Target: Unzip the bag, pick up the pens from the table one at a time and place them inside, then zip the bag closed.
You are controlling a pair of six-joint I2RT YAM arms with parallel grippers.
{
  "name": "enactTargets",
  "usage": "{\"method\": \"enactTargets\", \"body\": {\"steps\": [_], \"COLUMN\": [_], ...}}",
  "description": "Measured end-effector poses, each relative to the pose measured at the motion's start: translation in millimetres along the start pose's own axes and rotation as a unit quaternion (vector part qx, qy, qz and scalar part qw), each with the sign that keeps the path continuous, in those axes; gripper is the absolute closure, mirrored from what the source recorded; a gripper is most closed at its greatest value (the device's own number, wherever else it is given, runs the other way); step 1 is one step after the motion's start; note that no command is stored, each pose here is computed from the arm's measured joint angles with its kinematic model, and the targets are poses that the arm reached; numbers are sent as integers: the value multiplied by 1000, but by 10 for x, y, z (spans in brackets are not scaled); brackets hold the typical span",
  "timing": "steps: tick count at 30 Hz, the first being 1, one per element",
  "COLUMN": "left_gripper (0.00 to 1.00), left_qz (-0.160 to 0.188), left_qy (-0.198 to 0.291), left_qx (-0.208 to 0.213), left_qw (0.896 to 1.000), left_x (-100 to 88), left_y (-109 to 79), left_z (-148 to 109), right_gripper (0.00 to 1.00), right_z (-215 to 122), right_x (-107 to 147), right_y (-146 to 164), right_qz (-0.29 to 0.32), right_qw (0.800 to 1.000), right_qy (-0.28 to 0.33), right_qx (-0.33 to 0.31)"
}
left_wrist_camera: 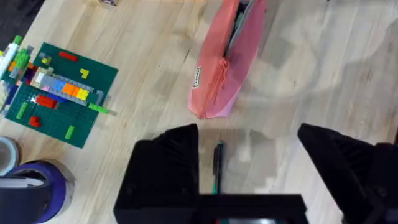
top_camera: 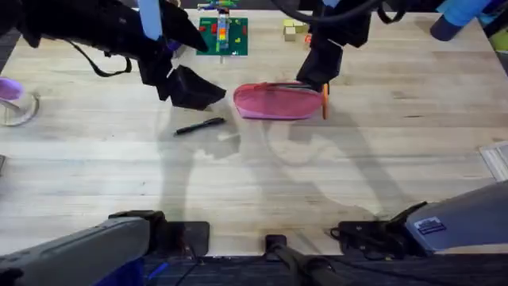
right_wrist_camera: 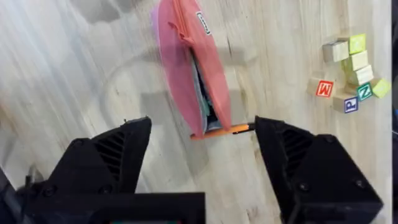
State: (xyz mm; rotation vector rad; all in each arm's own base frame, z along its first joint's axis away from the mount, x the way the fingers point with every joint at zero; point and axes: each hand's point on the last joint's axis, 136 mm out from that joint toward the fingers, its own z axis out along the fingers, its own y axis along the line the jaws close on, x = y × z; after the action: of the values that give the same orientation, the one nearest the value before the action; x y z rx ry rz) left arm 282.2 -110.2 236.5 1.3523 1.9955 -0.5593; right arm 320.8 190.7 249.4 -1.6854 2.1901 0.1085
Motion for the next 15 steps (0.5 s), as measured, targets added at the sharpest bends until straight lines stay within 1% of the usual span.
{"method": "enactTargets", "body": {"steps": [5, 6, 7, 9, 12, 13, 15], "left_gripper": [7, 8, 8, 7, 7, 7, 8], "left_qz": [0, 0, 0, 0, 0, 0, 0], "left_qy": [1, 1, 1, 1, 1, 1, 1], "left_qx": [0, -1, -1, -1, -1, -1, -1], "left_qw": [1000, 1000, 1000, 1000, 1000, 1000, 1000], "left_x": [3, 4, 4, 4, 4, 5, 4], "left_y": [1, 2, 2, 2, 2, 2, 2], "left_z": [0, 0, 0, 0, 0, 0, 0], "right_gripper": [10, 90, 214, 518, 916, 956, 968], "right_z": [-1, -1, -2, -3, -4, -4, -5], "right_x": [-2, -4, -7, -8, -9, -9, -8], "right_y": [-2, -4, -6, -7, -8, -8, -7], "right_qz": [-9, -12, -14, -14, -14, -14, -15], "right_qw": [1000, 1000, 1000, 1000, 1000, 1000, 1000], "right_qy": [0, -1, -1, -2, -2, -2, -2], "right_qx": [0, 1, 1, 1, 2, 2, 1]}}
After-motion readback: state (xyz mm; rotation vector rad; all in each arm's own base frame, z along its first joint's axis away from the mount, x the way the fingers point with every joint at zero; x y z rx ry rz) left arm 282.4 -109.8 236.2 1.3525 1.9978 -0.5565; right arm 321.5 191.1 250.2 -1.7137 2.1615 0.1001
